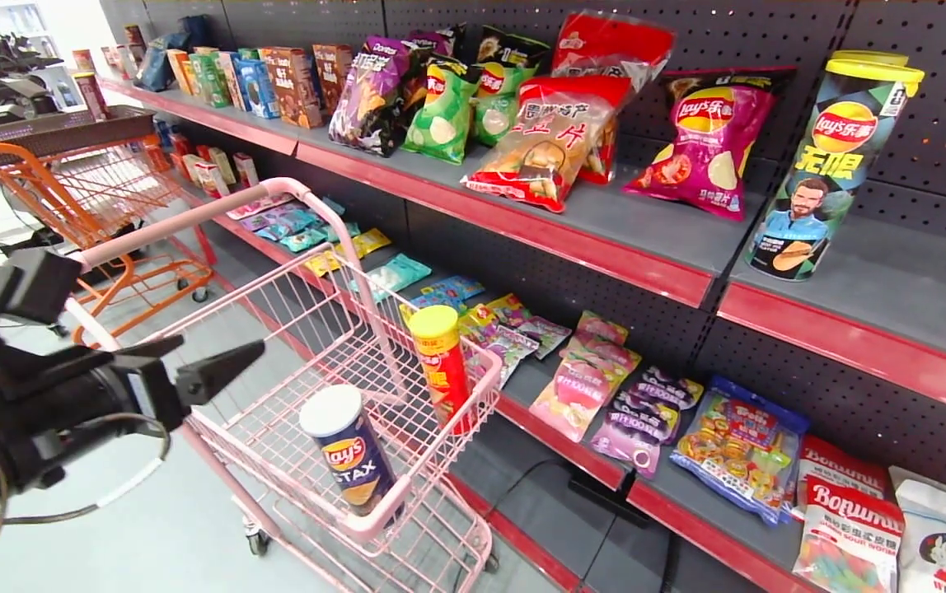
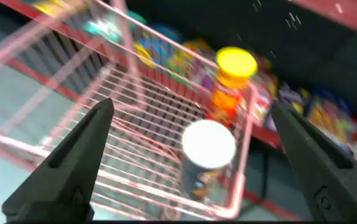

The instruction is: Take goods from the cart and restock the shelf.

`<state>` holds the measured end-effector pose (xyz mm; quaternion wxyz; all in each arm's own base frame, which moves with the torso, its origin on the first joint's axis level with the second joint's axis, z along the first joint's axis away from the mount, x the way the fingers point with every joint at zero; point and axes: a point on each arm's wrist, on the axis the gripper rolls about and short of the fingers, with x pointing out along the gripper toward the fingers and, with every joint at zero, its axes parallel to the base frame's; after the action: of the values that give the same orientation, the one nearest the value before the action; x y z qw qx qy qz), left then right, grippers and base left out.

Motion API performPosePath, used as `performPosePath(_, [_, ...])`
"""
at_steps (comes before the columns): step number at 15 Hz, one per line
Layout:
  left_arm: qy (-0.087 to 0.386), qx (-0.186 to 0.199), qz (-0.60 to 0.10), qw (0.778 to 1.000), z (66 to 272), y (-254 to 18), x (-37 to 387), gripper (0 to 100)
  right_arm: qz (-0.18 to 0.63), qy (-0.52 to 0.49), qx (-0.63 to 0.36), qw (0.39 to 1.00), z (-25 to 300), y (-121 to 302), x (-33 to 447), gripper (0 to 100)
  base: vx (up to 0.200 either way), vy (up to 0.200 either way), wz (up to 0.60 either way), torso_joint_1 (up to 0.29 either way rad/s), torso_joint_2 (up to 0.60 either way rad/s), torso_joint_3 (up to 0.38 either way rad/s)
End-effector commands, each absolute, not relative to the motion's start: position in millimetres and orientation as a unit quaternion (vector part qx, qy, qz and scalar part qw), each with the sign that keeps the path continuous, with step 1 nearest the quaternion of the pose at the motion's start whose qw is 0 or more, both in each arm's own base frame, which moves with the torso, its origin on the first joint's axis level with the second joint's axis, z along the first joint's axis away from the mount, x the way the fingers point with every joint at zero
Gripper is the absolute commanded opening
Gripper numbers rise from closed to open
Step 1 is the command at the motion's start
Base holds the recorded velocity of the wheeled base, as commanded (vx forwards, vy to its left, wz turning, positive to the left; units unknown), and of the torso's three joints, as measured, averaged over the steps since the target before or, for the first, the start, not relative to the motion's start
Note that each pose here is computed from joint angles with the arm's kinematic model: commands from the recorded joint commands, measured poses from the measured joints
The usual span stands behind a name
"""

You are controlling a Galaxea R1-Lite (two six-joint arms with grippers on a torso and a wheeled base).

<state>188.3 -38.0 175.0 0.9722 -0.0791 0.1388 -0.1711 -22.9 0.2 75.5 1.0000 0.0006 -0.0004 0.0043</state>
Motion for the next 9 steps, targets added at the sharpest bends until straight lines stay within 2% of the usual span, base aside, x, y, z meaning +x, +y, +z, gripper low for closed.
performPosePath(1, [0.226,-0.068,-0.21,0.949,138.1,-61.5,204.2,100,0.005,0.0,0.001,1.0,75.5,0.2,-22.8,100,0.0,0.0,0.0,0.0,0.0,0.0])
performPosePath(2, [0.242,-0.066,-0.213,0.944,128.5,-65.5,208.8,100,0.005,0.0,0.001,1.0,75.5,0.2,-22.8,100,0.0,0.0,0.0,0.0,0.0,0.0])
performPosePath(5, [0.252,-0.064,-0.213,0.942,102.0,-69.9,217.9,100,0.005,0.0,0.001,1.0,75.5,0.2,-22.8,100,0.0,0.0,0.0,0.0,0.0,0.0])
performPosePath(9, [0.259,-0.062,-0.214,0.94,80.0,-72.5,223.0,100,0.005,0.0,0.0,1.0,75.5,0.2,-22.8,100,0.0,0.0,0.0,0.0,0.0,0.0])
